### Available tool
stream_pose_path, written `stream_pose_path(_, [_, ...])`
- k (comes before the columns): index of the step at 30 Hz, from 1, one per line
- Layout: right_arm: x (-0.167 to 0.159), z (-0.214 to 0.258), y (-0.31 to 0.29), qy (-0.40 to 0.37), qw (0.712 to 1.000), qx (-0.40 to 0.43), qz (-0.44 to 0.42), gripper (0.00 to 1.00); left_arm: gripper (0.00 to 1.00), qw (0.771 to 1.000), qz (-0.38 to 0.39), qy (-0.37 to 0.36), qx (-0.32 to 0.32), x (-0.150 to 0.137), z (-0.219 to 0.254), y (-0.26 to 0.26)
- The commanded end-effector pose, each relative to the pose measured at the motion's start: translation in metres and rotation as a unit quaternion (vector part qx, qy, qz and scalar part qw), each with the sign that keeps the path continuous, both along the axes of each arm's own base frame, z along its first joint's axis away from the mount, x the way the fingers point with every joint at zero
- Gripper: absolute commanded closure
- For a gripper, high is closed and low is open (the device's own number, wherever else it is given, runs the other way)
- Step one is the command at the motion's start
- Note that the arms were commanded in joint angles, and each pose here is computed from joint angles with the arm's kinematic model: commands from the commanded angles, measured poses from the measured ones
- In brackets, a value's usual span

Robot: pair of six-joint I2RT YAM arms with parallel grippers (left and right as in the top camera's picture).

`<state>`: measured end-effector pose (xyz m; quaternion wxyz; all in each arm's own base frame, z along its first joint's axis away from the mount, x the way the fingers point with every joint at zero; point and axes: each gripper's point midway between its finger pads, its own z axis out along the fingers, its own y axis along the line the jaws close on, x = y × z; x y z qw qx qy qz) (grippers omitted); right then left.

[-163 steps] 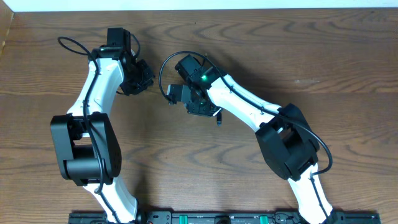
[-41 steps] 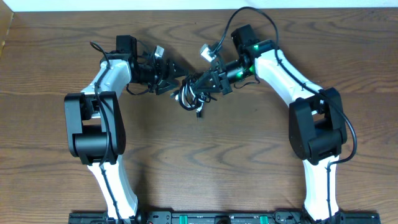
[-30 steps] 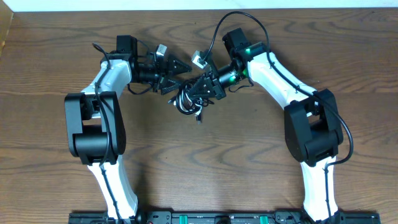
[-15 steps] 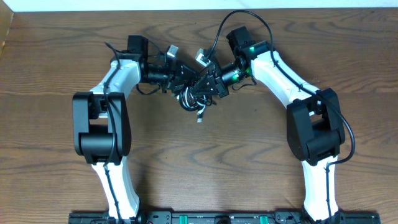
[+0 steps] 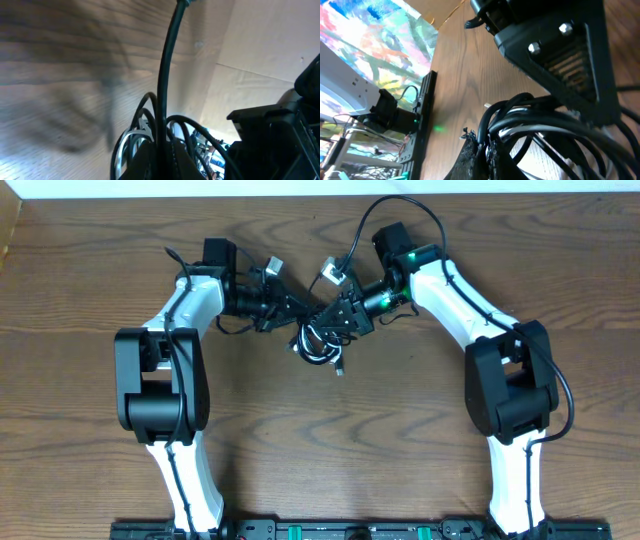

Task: Untangle cables

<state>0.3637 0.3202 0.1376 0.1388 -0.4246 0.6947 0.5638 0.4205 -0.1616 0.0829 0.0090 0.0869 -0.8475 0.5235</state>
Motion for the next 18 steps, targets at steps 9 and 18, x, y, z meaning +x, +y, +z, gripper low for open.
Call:
stream_pose_path(9, [-0.007, 0.031, -0.012, 0.000, 0.999, 0.042, 0.005, 0.99, 0.92, 0.994, 0.058, 0.014, 0.095, 0.010, -0.028, 0.055])
stream_pose_path(18, [-0.004, 0.009, -0.027, 0.010, 0.999, -0.029, -0.014, 0.99, 0.93, 0.988, 0.101, 0.041, 0.108, 0.011, -0.033, 0.091])
